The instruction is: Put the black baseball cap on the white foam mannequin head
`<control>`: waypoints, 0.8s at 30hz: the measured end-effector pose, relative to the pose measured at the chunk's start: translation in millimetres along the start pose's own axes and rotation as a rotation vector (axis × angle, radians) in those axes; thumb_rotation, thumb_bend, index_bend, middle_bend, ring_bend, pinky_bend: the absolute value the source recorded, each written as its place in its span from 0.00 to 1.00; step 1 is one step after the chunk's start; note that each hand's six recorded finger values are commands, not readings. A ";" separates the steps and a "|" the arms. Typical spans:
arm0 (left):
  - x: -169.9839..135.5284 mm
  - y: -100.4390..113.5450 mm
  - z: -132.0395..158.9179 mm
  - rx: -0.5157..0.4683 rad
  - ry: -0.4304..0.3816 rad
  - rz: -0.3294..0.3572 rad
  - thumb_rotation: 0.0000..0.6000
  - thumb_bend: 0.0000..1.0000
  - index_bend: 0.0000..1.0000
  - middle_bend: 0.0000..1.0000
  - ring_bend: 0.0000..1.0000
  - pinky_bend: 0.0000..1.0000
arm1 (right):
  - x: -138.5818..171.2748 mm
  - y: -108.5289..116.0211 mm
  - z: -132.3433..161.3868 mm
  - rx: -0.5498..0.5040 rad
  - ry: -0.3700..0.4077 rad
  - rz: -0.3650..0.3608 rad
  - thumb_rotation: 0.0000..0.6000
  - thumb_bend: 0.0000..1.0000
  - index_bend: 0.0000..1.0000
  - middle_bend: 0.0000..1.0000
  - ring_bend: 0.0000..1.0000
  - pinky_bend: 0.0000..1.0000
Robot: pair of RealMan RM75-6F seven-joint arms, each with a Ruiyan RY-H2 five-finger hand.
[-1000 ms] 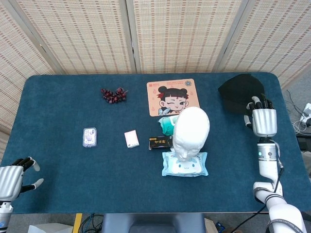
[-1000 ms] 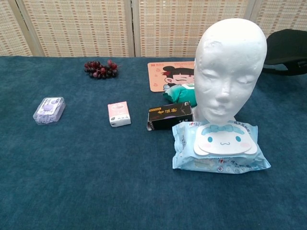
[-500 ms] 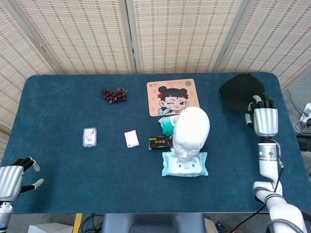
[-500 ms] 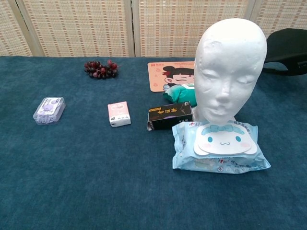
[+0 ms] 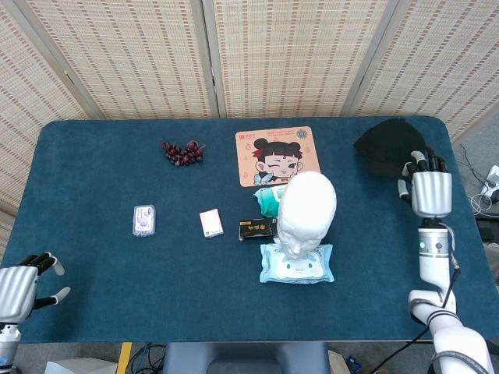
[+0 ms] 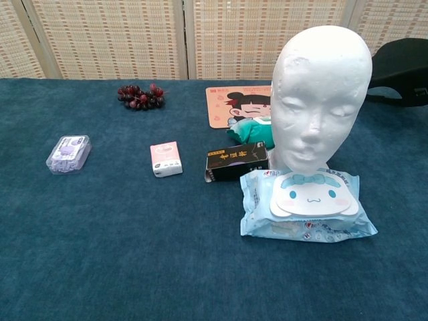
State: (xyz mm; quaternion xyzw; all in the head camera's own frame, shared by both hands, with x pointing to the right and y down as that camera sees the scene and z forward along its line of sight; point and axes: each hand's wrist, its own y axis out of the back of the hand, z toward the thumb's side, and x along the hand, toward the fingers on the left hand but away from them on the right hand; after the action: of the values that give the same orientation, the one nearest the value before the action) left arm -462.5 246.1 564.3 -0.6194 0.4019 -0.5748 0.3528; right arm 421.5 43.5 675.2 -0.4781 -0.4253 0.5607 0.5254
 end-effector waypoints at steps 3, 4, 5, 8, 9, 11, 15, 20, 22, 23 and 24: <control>-0.1 0.9 0.0 -0.001 0.000 0.002 1.00 0.02 0.56 0.47 0.43 0.67 | -2.8 6.0 -0.5 0.019 0.007 -0.023 1.00 0.44 0.69 0.30 0.13 0.24; 0.1 1.1 0.0 -0.002 0.000 0.002 1.00 0.02 0.56 0.47 0.43 0.67 | -3.7 8.2 -0.4 0.025 0.010 -0.032 1.00 0.44 0.70 0.30 0.13 0.24; -0.1 1.3 0.1 -0.003 0.000 0.002 1.00 0.02 0.56 0.47 0.43 0.67 | -5.1 11.2 -0.2 0.032 0.015 -0.043 1.00 0.44 0.70 0.30 0.13 0.24; 0.0 1.6 0.5 -0.002 0.000 0.003 1.00 0.02 0.56 0.47 0.43 0.67 | -8.5 19.4 1.0 0.047 0.026 -0.076 1.00 0.44 0.72 0.31 0.13 0.24; 0.0 1.6 0.6 -0.003 0.000 0.003 1.00 0.02 0.56 0.47 0.43 0.67 | -9.6 22.1 1.6 0.050 0.030 -0.087 1.00 0.44 0.73 0.31 0.13 0.24; -0.4 1.9 0.3 -0.002 0.000 0.004 1.00 0.02 0.56 0.47 0.43 0.67 | -11.9 28.5 3.1 0.057 0.039 -0.113 1.00 0.43 0.74 0.32 0.13 0.24; -0.6 2.2 0.1 -0.003 0.000 0.005 1.00 0.02 0.56 0.47 0.43 0.67 | -15.9 39.8 6.3 0.071 0.055 -0.158 1.00 0.42 0.74 0.32 0.13 0.24; -0.6 2.6 0.2 -0.003 0.000 0.005 1.00 0.02 0.56 0.47 0.43 0.67 | -19.3 50.3 12.0 0.082 0.074 -0.199 1.00 0.42 0.74 0.32 0.13 0.24; -0.6 2.8 0.1 -0.004 0.001 0.006 1.00 0.02 0.56 0.47 0.43 0.67 | -20.0 53.4 14.1 0.083 0.082 -0.211 1.00 0.42 0.74 0.32 0.13 0.24; -0.7 2.9 0.0 -0.003 0.001 0.006 1.00 0.02 0.56 0.47 0.43 0.67 | -20.3 55.4 15.5 0.086 0.087 -0.218 1.00 0.42 0.74 0.32 0.13 0.24; -0.8 3.0 -0.1 -0.003 0.001 0.006 1.00 0.02 0.56 0.47 0.43 0.67 | -20.5 56.8 16.5 0.089 0.091 -0.224 1.00 0.42 0.74 0.32 0.13 0.24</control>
State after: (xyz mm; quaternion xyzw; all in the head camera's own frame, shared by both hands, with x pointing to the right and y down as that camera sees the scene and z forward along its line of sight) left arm -462.8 245.5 561.2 -0.6183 0.4048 -0.5735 0.3534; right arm 394.7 18.6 624.3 -0.4290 -0.4265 0.4944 0.6242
